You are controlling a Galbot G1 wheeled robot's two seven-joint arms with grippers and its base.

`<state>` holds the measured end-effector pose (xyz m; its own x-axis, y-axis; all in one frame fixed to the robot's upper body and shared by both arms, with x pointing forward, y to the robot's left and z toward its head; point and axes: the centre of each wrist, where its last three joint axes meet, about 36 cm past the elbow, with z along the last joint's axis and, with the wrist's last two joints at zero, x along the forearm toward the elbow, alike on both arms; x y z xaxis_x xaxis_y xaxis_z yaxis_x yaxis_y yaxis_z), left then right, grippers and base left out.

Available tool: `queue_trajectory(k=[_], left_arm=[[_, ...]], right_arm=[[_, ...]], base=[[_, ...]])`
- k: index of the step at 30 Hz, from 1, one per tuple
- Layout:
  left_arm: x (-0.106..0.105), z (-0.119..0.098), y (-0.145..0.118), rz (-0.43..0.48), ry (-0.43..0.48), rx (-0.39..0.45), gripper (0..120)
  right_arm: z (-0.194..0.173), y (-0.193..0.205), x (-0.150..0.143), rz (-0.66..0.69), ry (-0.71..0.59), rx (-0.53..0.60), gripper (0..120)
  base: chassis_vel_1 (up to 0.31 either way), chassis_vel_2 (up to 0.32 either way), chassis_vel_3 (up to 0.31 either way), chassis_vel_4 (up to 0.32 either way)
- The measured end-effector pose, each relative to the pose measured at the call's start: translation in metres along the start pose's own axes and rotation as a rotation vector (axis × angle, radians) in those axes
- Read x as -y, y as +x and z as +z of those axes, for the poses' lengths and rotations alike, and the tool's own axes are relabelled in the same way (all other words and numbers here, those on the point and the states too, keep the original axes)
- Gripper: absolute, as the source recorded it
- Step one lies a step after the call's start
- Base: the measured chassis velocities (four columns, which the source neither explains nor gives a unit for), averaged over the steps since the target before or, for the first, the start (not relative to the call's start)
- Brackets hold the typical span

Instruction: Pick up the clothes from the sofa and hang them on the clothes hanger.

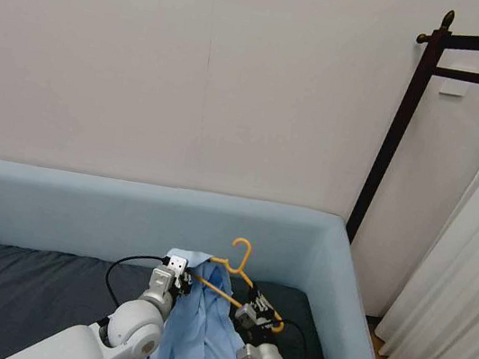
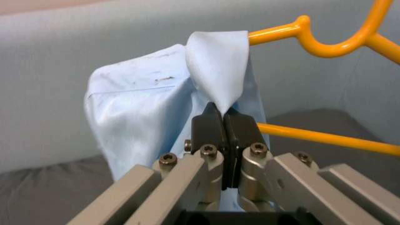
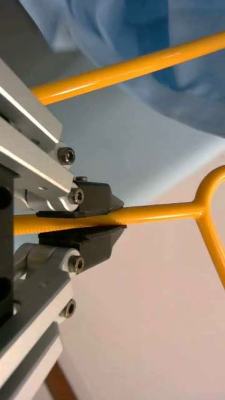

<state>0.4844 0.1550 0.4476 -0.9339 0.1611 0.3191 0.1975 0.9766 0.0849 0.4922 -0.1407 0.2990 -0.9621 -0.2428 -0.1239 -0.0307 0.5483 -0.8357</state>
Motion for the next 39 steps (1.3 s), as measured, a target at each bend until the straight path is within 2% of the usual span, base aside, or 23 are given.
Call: queue_trajectory(k=[5,12,18,28,31,33,34,37,38,39], left_arm=[[0.007,-0.015,-0.003,0.002,0.015,0.082,0],[0.011,-0.028,0.004,0.036,0.016,0.119,0],[0.018,-0.015,0.024,0.083,0.005,0.125,0],[0.009,0.0,0.024,0.048,0.03,0.133,1],[0.007,-0.001,0.025,0.067,0.031,0.135,9],[0.001,-0.004,0.031,0.092,0.012,0.13,18],[0.001,-0.004,0.031,0.092,0.012,0.13,18],[-0.02,-0.016,0.049,0.142,-0.024,0.121,32],[-0.02,-0.016,0.049,0.142,-0.024,0.121,32],[-0.029,-0.018,0.055,0.161,-0.032,0.127,37]], right_arm=[[0.01,-0.011,0.01,0.006,0.073,0.166,4],[0.016,-0.021,0.01,0.007,0.057,0.185,4],[0.014,-0.032,0.015,0.029,0.037,0.177,4],[0.018,-0.038,0.029,0.033,0.031,0.193,4],[0.017,-0.038,0.029,0.025,0.027,0.215,4],[0.016,-0.038,0.029,0.018,0.03,0.234,4],[0.016,-0.038,0.029,0.018,0.03,0.234,4],[0.018,-0.04,0.029,0.018,0.03,0.24,4],[0.018,-0.04,0.029,0.018,0.03,0.24,4],[0.019,-0.041,0.03,0.02,0.031,0.241,4]], base=[[0.0,0.0,0.0,0.0],[0.0,0.0,0.0,0.0],[0.0,0.0,0.0,0.0],[0.0,0.0,0.0,0.0],[0.0,0.0,0.0,0.0],[0.0,0.0,0.0,0.0],[0.0,0.0,0.0,0.0],[0.0,0.0,0.0,0.0],[0.0,0.0,0.0,0.0],[0.0,0.0,0.0,0.0]])
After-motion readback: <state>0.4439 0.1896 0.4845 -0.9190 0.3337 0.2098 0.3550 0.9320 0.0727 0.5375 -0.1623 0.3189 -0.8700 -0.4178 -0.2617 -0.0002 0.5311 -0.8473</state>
